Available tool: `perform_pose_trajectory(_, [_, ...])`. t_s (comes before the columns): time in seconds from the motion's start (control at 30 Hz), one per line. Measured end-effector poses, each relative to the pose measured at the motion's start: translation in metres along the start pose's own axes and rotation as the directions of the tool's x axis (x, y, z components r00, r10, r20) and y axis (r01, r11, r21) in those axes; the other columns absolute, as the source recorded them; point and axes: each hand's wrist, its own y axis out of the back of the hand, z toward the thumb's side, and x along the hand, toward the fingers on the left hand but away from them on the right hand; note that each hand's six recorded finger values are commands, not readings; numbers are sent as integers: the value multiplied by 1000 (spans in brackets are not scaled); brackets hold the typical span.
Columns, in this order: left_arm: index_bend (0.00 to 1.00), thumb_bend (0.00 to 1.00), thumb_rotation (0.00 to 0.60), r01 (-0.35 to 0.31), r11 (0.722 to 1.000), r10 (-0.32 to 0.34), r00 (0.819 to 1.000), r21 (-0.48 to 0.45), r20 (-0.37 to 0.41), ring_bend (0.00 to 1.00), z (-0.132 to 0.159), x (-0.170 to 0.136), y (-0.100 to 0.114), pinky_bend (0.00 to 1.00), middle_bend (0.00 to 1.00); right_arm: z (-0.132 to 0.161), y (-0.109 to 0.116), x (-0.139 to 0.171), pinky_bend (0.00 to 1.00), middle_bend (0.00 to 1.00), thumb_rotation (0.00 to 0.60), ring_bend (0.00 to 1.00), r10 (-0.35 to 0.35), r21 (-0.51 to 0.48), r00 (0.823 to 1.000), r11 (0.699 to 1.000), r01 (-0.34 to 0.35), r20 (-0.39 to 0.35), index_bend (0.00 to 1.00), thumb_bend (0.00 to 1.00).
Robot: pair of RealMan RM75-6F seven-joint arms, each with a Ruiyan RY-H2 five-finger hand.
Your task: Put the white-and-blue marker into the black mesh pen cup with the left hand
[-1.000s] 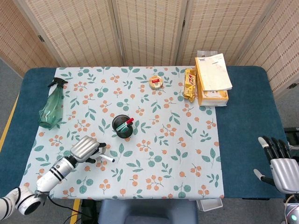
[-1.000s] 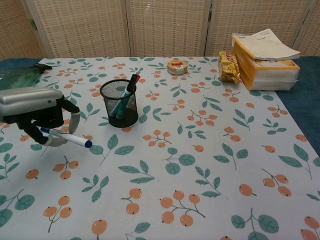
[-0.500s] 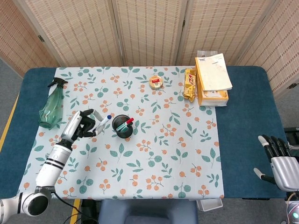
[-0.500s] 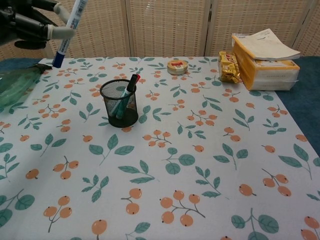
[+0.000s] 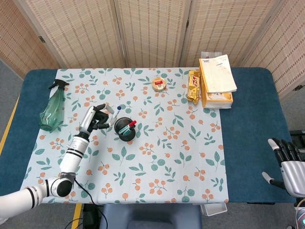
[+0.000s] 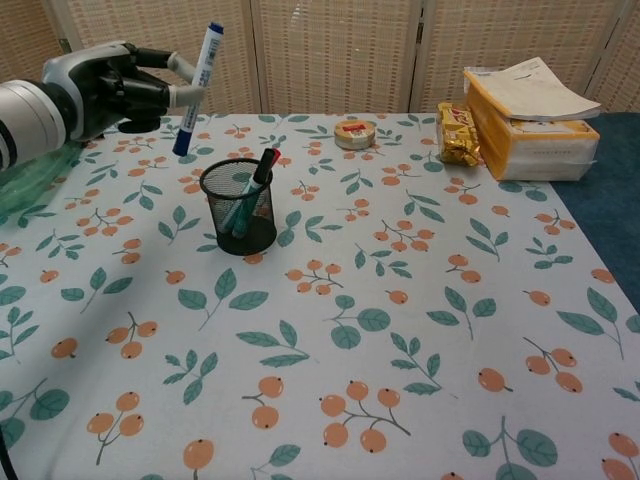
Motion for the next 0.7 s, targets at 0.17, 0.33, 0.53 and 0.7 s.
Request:
perform_pose_trajectory(0.17, [583,380,600,31,999,-31,999,-6,14,1000,-6,9,-23,1000,1000,-3,4,3,0,43,600,40,-15,-4,1000,1000,15,12,18,181])
perform_pose_trajectory(0.33, [584,380,600,62,998,-62,998,-12,17,1000,-6,16,-45,1000,1000,-7,9,6,0,43,600,40,-35,-15,999,999,35,19,18,181])
perform_pose_trajectory(0.53, [574,380,600,80,997,-80,997,1,14,1000,-9,19,-65,1000,1000,-8,14,10,0,43,600,40,-53,-29,999,998,53,10,18,181])
perform_pose_trajectory(0.7, [253,307,600,85,996,-85,996,19,5,1000,-17,21,-66,1000,1000,-9,19,16,0,43,600,40,-76,-32,997,997,76,7,18,181])
